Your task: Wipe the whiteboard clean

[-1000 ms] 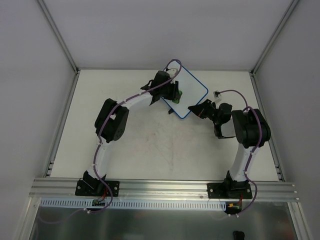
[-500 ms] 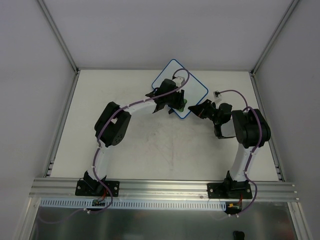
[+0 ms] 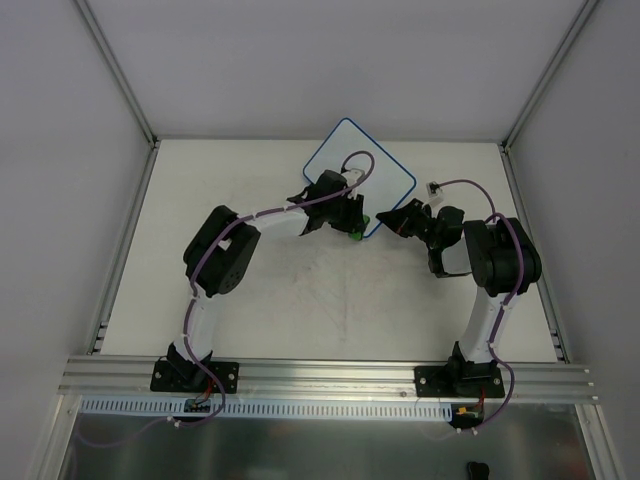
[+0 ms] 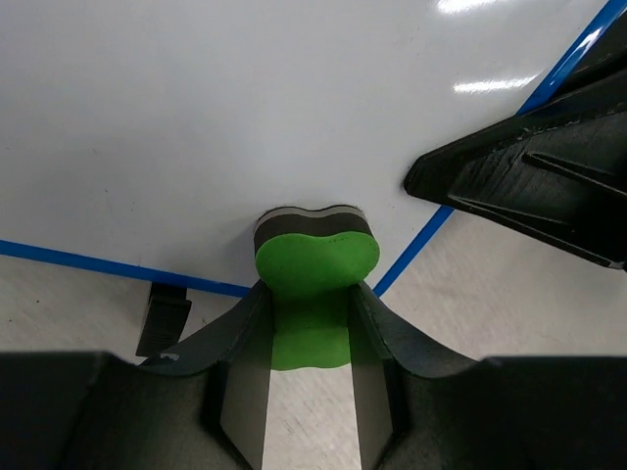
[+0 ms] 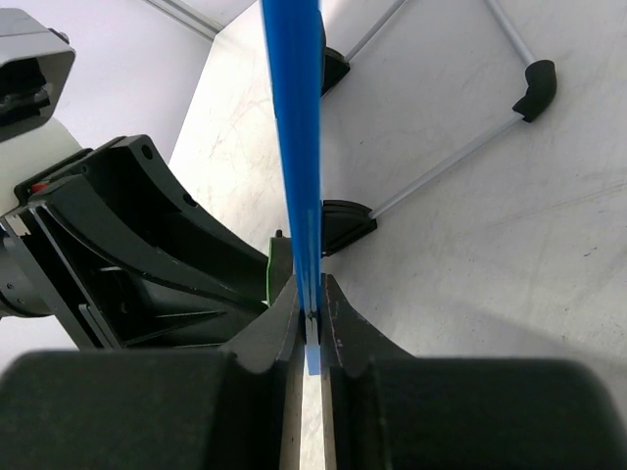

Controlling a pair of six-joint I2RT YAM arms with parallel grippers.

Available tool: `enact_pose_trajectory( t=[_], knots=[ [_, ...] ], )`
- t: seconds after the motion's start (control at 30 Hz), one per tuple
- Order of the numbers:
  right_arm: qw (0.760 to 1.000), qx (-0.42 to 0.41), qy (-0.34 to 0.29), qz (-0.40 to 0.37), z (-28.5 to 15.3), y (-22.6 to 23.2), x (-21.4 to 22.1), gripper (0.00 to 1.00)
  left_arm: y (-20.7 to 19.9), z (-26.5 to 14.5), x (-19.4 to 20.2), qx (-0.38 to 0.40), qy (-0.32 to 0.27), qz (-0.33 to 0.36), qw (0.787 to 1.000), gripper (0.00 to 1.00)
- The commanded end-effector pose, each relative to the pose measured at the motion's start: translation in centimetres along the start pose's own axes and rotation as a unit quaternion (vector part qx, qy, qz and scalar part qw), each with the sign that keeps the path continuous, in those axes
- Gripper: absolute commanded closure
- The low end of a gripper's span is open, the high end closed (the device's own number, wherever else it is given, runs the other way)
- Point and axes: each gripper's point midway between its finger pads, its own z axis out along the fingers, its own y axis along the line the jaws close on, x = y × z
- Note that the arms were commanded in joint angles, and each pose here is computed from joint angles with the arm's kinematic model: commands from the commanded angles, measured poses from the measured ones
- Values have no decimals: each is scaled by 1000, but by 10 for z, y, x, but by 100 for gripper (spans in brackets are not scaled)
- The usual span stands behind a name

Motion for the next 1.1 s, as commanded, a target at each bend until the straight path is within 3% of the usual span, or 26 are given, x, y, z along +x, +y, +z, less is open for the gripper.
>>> enact_pose_trajectory(
  t=[0.0,0.2,0.3,0.4,0.53,0.63,0.73,0.87,1.07],
  knots=[
    [989,-104,-61,-85,-2,58,-36,100,3,1,64,-21,87,-32,995,100],
    [989,-102,-63,-86,-2,57,-38,100,-3,-11,70,-15,91,-55,994,100],
    [989,-102,-63,-85,-2,56,-37,100,-17,-40,50,-4,64,-48,997,100],
    [989,-102,-64,-85,-2,56,-37,100,-23,-87,25,-15,13,-24,1000,100],
    [989,-101,-63,-85,-1,55,-37,100,-15,-153,23,-2,-26,-63,998,100],
    [989,-100,-64,-87,-1,54,-37,100,13,-177,36,-4,-23,-133,991,100],
    [990,-98,-63,-85,-1,53,-36,100,60,-195,64,-62,-29,-201,977,100],
    [990,-99,-62,-84,-1,54,-35,100,119,-221,101,-203,-41,-288,935,100],
    [989,-100,-62,-86,-2,55,-35,100,139,-236,96,-241,-42,-291,925,100]
  ],
)
